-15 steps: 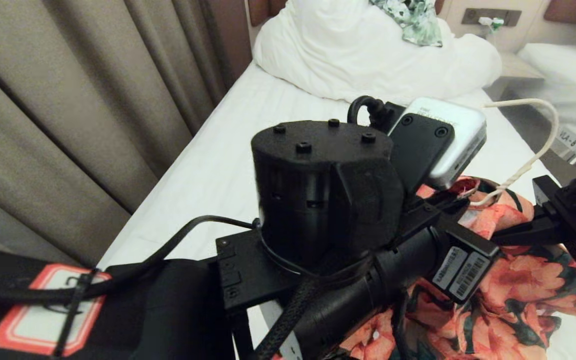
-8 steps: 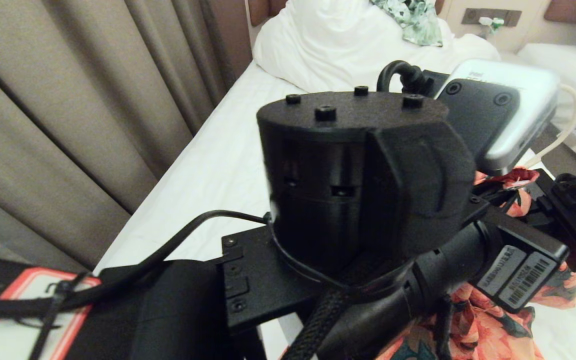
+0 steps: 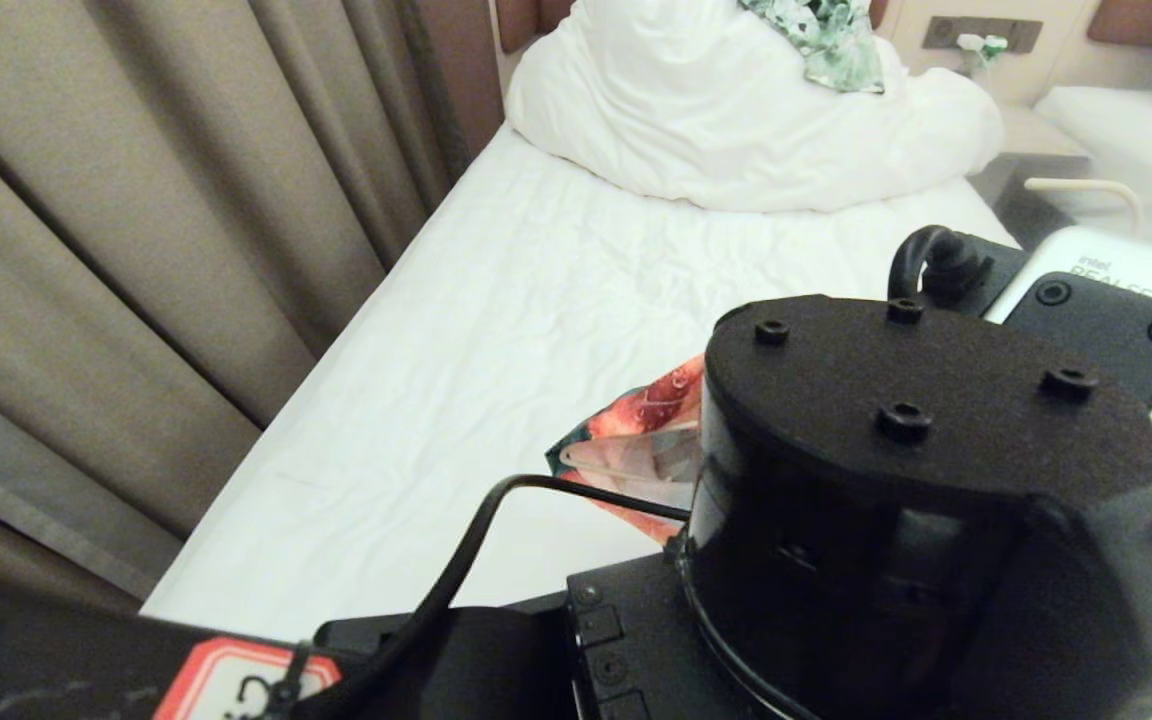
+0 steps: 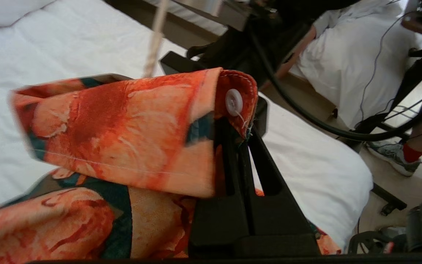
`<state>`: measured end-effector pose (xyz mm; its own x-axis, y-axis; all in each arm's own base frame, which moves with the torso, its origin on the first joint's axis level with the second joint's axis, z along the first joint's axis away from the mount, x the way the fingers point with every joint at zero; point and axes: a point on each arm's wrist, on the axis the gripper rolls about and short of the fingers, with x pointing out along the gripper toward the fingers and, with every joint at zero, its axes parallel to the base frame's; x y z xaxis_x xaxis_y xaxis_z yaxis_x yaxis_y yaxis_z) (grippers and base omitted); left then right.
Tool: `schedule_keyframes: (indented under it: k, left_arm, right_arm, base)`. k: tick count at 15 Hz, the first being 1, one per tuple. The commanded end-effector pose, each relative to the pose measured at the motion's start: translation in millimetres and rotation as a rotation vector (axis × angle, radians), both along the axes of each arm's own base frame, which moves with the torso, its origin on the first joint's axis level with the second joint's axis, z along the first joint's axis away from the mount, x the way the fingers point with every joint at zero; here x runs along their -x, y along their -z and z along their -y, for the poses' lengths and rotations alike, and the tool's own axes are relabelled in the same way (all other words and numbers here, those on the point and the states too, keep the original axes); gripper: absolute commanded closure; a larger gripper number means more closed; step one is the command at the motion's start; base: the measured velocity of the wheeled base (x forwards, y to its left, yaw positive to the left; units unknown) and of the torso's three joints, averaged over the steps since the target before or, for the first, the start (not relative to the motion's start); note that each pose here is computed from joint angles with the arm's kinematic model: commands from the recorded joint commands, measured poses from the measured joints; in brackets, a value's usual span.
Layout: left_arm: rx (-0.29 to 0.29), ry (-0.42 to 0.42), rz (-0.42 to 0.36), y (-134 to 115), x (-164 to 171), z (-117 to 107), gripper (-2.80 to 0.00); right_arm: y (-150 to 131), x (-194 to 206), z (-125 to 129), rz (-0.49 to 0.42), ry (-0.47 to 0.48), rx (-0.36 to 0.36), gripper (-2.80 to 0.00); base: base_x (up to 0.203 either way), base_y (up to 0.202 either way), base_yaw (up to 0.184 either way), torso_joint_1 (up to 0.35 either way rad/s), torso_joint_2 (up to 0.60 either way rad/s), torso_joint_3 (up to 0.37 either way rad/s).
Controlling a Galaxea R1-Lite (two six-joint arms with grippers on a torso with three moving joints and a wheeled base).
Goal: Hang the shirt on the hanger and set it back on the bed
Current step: Hook the other side of the shirt onto the hanger
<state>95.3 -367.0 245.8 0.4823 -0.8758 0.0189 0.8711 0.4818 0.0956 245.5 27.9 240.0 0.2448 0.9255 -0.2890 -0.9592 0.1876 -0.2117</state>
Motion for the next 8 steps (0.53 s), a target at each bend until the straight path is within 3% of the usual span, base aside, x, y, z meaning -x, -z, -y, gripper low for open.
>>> schedule_keyframes:
  k: [1, 6, 8]
  left_arm:
    - [-0.017, 0.02, -0.003, 8, 9, 7, -2.8]
    - [-0.036, 0.02, -0.003, 14, 11, 9, -2.8]
    - [-0.074, 0.023, -0.01, 23, 12, 3, -2.8]
  right_arm:
    - [-2, -1, 0, 0.0, -0.001, -0.007, 0.0]
    - [-5, 1, 0, 0.009, 0.001, -0.006, 0.0]
    - [-5, 1, 1, 0.013, 0.003, -0.007, 0.0]
  base:
    - [0.0, 0.0, 0.0, 0.0, 0.0, 0.0]
    - [0.0, 0.0, 0.0, 0.0, 0.0, 0.0]
    - [0.0, 0.0, 0.0, 0.0, 0.0, 0.0]
